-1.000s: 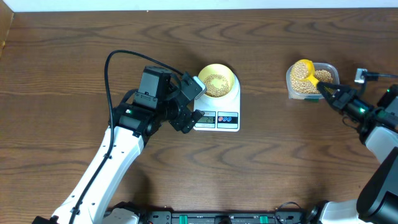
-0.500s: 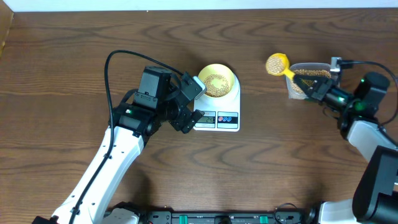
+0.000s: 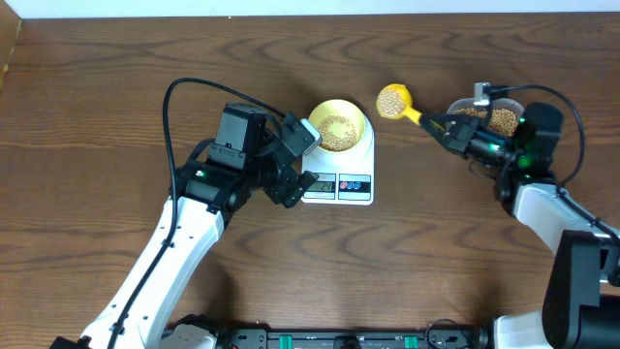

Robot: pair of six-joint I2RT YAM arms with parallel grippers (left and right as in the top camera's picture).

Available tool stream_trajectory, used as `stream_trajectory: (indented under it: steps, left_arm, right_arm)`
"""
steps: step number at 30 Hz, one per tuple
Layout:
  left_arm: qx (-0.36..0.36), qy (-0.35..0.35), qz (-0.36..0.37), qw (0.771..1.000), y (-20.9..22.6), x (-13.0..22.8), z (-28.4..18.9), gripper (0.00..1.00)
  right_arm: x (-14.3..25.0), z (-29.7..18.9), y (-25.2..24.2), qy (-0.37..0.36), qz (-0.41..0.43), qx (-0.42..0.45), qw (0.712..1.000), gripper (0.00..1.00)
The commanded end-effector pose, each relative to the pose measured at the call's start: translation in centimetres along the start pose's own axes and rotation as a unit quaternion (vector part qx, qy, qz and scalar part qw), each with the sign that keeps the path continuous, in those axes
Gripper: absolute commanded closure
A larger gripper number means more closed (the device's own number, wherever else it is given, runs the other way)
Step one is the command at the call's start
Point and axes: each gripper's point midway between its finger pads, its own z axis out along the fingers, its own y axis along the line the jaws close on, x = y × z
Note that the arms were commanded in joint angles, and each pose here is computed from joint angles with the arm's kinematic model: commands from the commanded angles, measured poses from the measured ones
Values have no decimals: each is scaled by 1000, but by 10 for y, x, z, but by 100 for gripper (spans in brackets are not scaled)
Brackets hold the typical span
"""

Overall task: Scoop item into bowl and weigh 50g on scale
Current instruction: 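Carry the filled scoop left over the yellow bowl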

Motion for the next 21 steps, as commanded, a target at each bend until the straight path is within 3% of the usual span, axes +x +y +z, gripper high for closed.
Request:
stream_trajectory:
  steps: [1, 21]
  left_arm:
    - [-2, 0, 5, 1000, 1, 2, -1, 16]
    - [-2, 0, 5, 1000, 1, 2, -1, 16]
  right_arm:
    - [5, 15, 7, 7, -14, -6, 1000, 99]
    - [41, 64, 29, 26, -73, -1, 997, 99]
